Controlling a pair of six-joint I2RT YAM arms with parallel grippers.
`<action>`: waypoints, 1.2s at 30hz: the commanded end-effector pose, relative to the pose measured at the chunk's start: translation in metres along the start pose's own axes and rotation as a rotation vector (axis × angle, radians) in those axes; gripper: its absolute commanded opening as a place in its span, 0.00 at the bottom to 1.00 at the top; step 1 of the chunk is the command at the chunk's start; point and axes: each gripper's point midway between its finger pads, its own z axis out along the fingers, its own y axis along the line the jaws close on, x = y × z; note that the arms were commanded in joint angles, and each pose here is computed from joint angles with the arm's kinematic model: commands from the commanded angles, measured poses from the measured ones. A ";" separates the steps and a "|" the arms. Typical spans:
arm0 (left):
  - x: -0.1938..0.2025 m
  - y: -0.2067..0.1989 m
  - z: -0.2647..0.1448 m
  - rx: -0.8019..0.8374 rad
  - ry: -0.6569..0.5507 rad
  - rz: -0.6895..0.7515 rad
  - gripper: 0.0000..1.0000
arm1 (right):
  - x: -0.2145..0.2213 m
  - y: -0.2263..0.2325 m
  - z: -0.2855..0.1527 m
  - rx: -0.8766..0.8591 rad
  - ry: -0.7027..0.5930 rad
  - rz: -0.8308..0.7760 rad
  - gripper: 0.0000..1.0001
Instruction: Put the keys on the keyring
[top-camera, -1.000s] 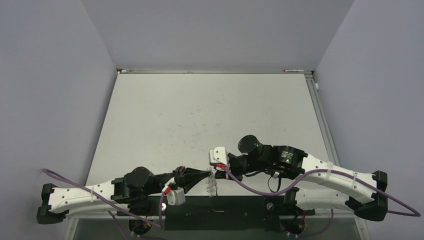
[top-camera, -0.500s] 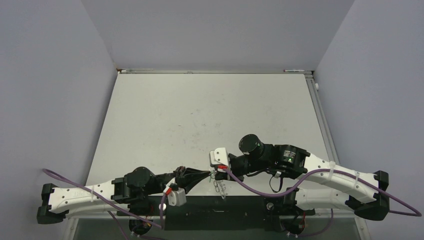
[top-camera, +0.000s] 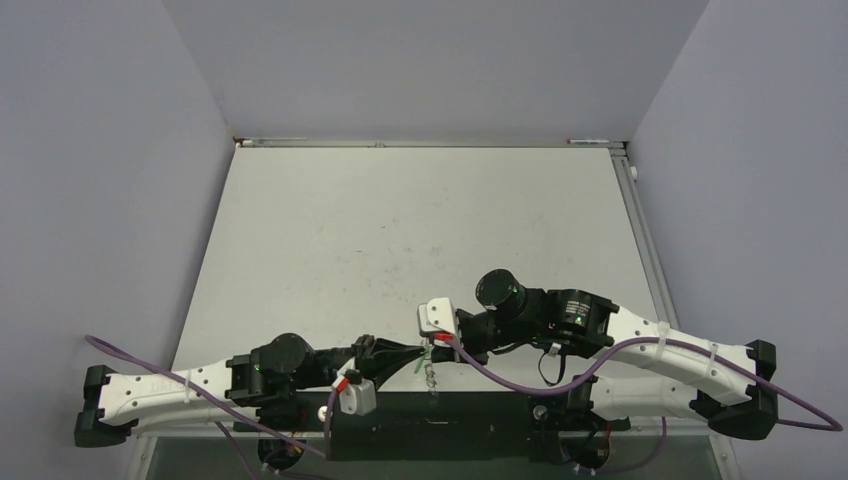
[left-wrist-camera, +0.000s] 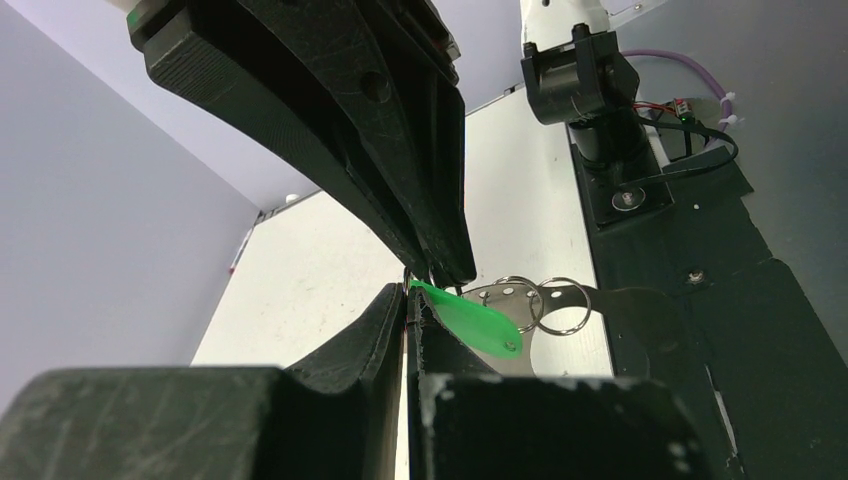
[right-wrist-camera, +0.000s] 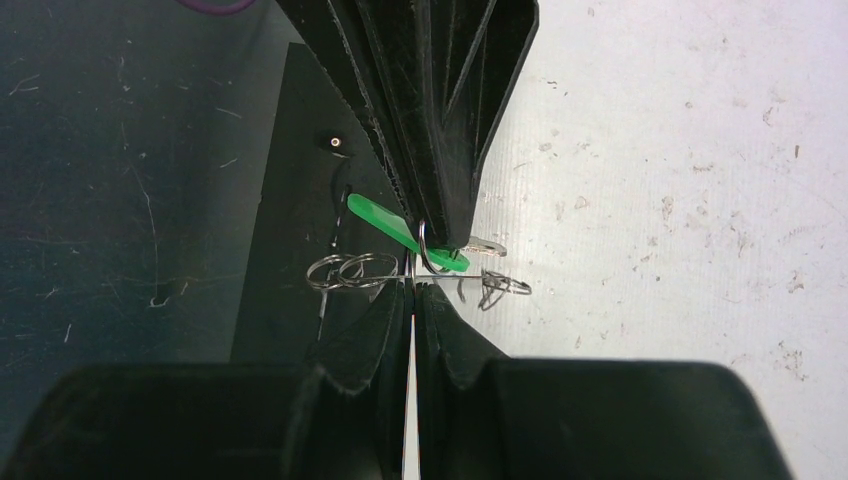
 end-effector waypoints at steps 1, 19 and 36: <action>-0.025 0.003 0.002 0.024 -0.067 -0.003 0.00 | -0.031 -0.005 -0.006 0.016 -0.089 -0.056 0.05; -0.013 -0.003 0.006 0.068 0.013 -0.009 0.00 | -0.026 -0.006 -0.009 0.030 -0.031 -0.042 0.05; -0.005 0.039 -0.011 -0.168 0.068 0.050 0.00 | -0.021 -0.013 -0.038 0.139 -0.002 -0.021 0.05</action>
